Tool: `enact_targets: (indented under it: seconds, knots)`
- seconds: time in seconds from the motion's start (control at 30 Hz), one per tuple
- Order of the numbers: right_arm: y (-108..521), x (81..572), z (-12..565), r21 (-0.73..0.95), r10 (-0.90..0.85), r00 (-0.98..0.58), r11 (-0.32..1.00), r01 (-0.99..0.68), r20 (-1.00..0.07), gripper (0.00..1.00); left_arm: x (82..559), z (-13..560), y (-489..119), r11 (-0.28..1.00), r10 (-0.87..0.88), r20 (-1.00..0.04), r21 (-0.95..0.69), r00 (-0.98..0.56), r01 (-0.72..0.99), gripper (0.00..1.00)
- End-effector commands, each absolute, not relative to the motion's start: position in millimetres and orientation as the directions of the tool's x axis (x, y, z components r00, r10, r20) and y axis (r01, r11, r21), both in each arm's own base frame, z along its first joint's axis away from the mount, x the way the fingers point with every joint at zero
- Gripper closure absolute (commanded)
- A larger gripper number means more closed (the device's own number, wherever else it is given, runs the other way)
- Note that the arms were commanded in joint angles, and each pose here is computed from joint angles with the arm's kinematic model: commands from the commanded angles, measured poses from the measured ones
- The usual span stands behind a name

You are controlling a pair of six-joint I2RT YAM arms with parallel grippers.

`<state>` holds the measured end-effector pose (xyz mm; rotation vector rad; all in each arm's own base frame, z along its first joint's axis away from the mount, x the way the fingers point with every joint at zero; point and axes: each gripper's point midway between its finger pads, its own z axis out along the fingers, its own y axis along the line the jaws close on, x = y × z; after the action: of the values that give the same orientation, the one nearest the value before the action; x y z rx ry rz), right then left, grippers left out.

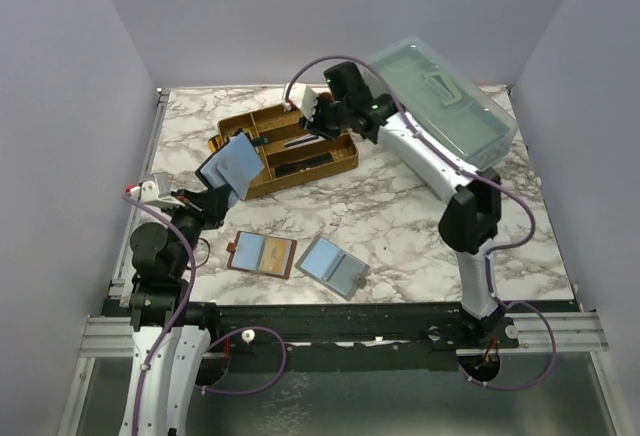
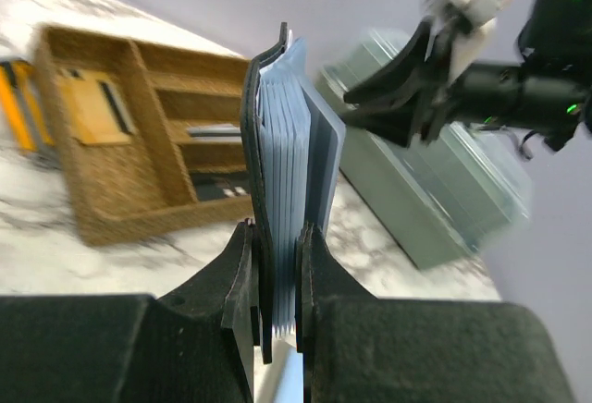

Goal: Take the credit cards out of the card holder
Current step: Place the credit card in the storage box, then remove the credit card from the card holder.

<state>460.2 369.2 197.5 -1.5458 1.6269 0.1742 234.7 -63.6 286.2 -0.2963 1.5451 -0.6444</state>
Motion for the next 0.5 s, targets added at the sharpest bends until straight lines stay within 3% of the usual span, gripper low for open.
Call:
enact_targets:
  seconds: [0.0, 0.3, 0.47]
  knots:
    - [353, 392, 242, -0.178, -0.611, 0.002, 0.228, -0.957, -0.791, 0.63, 225, 289, -108, 0.646, -0.616, -0.753, -0.651, -0.232, 0.399, 1.0]
    - [302, 257, 291, 0.147, -0.381, -0.132, -0.009, -0.989, -0.915, 0.62, 216, 276, -141, 0.415, -0.662, -0.633, -0.755, -0.402, 0.507, 1.0]
    - [287, 206, 303, 0.292, -0.26, -0.247, -0.155, -0.944, -0.934, 0.54, 208, 263, -163, 0.326, -0.647, -0.589, -0.788, -0.484, 0.522, 1.0]
